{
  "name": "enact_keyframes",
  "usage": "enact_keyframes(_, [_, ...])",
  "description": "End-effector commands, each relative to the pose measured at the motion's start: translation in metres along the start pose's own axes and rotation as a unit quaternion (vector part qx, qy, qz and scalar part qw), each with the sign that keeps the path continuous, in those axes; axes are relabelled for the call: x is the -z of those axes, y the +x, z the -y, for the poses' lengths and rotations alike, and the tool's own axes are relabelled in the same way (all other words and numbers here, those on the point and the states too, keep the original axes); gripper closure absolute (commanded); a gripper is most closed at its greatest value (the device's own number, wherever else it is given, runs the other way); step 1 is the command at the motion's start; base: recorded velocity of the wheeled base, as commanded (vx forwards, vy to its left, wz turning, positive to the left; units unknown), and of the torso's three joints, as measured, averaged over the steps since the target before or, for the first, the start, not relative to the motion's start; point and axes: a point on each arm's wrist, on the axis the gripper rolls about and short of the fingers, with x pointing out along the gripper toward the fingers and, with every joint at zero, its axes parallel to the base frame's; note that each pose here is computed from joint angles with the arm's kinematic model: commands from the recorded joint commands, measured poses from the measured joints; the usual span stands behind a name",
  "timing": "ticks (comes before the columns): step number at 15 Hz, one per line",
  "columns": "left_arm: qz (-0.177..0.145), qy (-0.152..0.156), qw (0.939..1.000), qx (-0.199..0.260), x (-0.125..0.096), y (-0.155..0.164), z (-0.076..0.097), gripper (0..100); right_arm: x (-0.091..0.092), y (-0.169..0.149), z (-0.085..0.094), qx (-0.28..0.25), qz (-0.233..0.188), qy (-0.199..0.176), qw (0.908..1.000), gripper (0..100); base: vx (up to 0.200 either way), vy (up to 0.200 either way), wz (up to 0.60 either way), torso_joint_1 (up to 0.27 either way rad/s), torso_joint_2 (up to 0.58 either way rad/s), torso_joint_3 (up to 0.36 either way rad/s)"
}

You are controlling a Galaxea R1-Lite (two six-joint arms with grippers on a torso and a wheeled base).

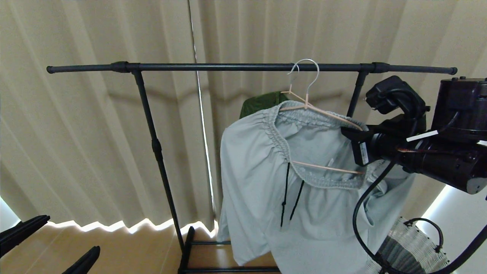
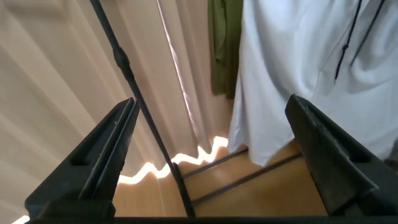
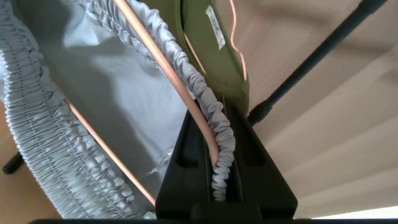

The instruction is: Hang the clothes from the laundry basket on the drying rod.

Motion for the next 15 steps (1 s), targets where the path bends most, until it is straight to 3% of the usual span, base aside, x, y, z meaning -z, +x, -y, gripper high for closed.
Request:
enact_keyframes(1, [-0.002,0.000,1.0000,0.000,0.000,0.001,0.000,0,-0.004,-0.001,-0.010,-0.017,0.008,-0.003,0.9998,100,0.200,0.000,0.00,-0.017,0.00,0.007])
enact_keyframes(12, [-0.014,0.004,0.9999,0.003,0.006,0.000,0.001,0,-0.012,0.007,-0.014,-0.020,0.019,-0.002,0.9996,100,0.200,0.000,0.00,0.001,0.00,0.004])
enact_keyframes(15, [-0.019,0.011,0.9997,0.006,0.011,-0.002,0.002,0,-0.014,0.016,-0.015,0.001,0.014,-0.001,0.9999,100,0.000,0.000,0.00,0.000,0.00,0.000])
